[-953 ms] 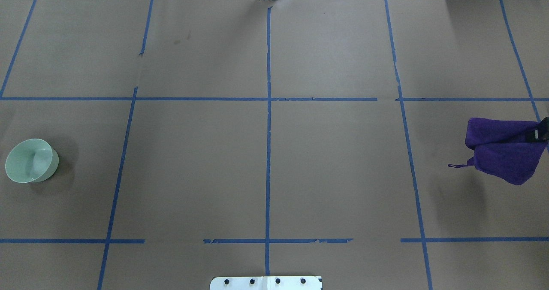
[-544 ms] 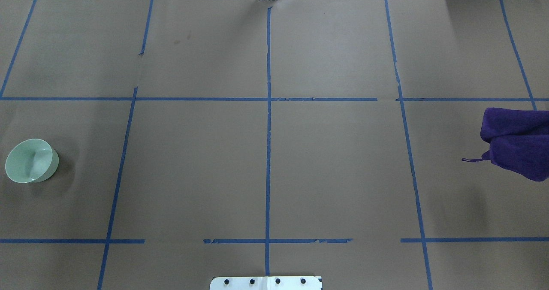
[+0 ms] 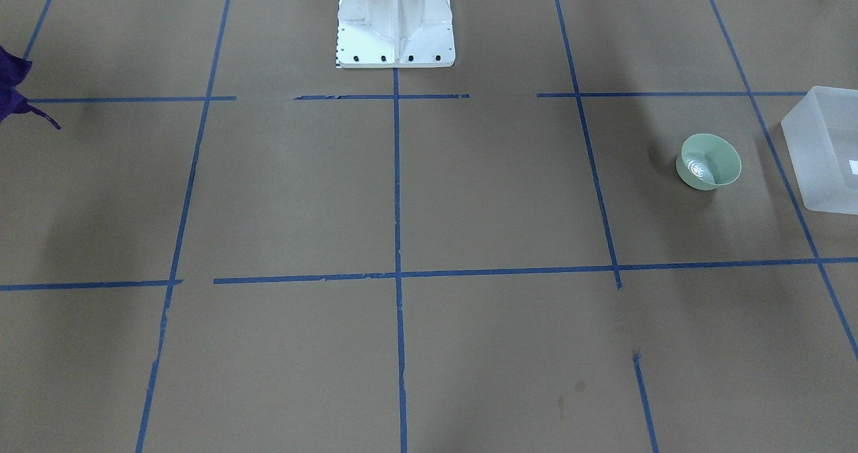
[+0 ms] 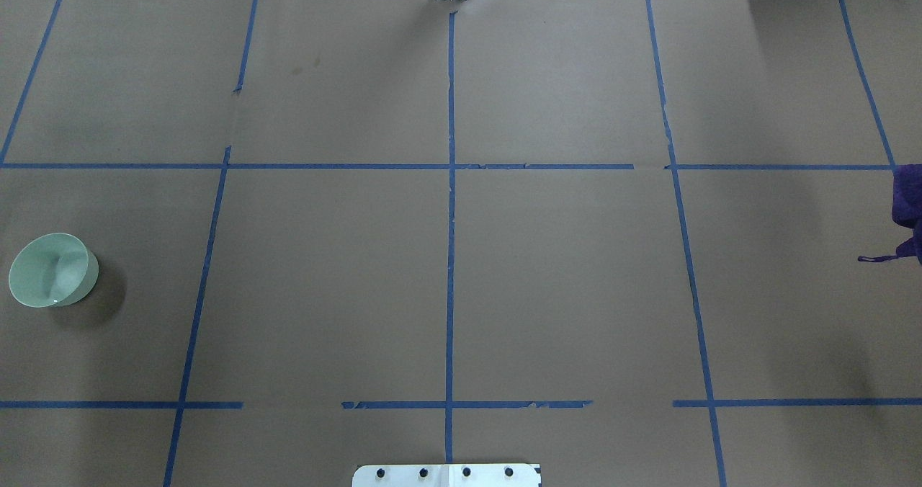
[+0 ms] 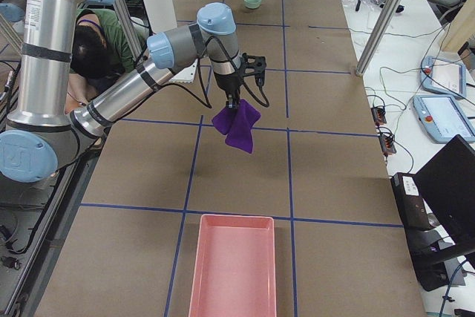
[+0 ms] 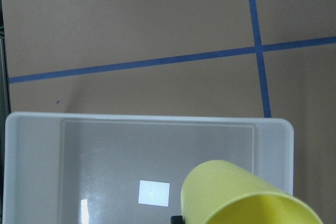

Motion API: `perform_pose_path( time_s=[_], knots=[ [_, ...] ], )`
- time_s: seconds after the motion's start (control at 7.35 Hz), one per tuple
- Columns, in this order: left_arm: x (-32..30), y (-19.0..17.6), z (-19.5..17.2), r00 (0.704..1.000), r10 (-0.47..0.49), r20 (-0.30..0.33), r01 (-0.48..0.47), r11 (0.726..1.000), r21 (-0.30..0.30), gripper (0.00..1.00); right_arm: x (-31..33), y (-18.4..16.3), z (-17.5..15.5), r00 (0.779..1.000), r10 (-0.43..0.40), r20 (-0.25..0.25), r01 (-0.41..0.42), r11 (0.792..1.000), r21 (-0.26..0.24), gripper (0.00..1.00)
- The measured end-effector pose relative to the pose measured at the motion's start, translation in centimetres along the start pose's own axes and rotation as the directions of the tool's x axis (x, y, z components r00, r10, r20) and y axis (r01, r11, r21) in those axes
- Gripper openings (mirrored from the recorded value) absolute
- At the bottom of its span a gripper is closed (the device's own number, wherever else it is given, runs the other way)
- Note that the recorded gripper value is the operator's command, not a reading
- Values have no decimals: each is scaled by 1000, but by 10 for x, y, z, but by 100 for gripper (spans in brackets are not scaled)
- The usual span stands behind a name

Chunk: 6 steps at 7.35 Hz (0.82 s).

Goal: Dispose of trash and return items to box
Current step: 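Carry the cloth to the pink bin while the left gripper lowers the cup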

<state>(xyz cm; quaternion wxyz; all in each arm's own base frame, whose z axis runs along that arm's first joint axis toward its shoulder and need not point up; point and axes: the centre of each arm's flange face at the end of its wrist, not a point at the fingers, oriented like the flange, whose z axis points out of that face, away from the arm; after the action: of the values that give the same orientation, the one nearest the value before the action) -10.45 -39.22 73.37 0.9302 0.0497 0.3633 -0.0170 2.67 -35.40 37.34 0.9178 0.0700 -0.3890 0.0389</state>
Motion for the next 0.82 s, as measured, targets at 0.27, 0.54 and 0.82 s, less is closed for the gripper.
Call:
perform_pose_path(
  time_s=[0.27, 0.54, 0.82],
  knots=[
    [1, 9, 25, 998, 5, -56, -6, 1000, -23, 0, 26, 1, -16, 999, -38, -20, 39, 999, 19, 0],
    [20, 9, 58, 995, 37, -95, -45, 996, -80, 0, 46, 1, -25, 998, -61, -32, 63, 997, 40, 0],
    [30, 10, 84, 993, 59, -105, -70, 992, -106, 0, 67, 2, -33, 996, -81, -42, 83, 995, 56, 0]
  ],
)
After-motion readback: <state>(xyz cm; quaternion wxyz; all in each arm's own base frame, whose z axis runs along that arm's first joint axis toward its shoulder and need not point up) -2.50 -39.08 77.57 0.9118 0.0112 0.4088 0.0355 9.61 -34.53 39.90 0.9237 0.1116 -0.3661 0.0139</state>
